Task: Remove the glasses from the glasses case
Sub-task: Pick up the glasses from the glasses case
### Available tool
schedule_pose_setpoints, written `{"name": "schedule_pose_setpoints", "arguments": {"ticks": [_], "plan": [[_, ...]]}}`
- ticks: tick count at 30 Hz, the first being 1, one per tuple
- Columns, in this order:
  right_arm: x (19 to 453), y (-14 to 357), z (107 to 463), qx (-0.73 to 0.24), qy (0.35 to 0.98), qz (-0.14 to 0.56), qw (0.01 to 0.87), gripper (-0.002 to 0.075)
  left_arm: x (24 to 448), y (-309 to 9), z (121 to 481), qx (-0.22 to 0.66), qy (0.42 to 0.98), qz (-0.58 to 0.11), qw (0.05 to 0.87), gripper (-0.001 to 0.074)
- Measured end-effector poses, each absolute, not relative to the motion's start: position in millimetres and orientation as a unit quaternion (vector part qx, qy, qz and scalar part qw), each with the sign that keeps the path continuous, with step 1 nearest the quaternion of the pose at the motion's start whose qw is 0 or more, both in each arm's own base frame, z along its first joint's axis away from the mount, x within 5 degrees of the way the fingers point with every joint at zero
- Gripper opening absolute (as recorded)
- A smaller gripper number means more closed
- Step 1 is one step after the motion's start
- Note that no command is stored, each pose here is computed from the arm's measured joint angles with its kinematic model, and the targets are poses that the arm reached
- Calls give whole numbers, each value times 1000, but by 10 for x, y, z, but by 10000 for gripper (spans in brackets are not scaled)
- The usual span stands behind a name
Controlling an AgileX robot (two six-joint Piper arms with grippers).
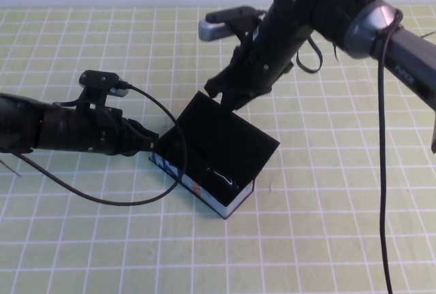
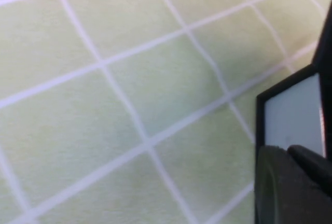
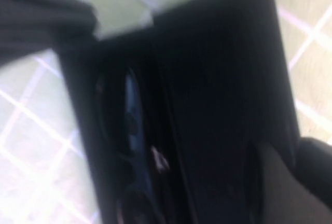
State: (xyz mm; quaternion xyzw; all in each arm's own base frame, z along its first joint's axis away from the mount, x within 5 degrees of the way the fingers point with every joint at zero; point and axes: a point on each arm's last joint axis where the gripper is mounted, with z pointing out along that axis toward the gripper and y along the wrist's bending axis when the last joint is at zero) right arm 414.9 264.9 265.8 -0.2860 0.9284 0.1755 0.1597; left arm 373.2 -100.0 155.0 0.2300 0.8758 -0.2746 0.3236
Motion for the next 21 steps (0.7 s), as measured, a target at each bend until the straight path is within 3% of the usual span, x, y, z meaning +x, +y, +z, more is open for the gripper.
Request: {"name": "schedule_pose_setpoints", "arguments": {"ticks": [9,14,21], "plan": [[3932,2919,3154,-373,873,230,215,127,3701,-1027,1556,236,872,-293,312,-4],[3613,3193,2978,-428,866,185,181,127,3700,-1028,1557,235,872,-294,312,-4],[3475,3200,2774,-466,860,149,145,155,3698,-1029,1557,237,872,-295,311,-4]]}}
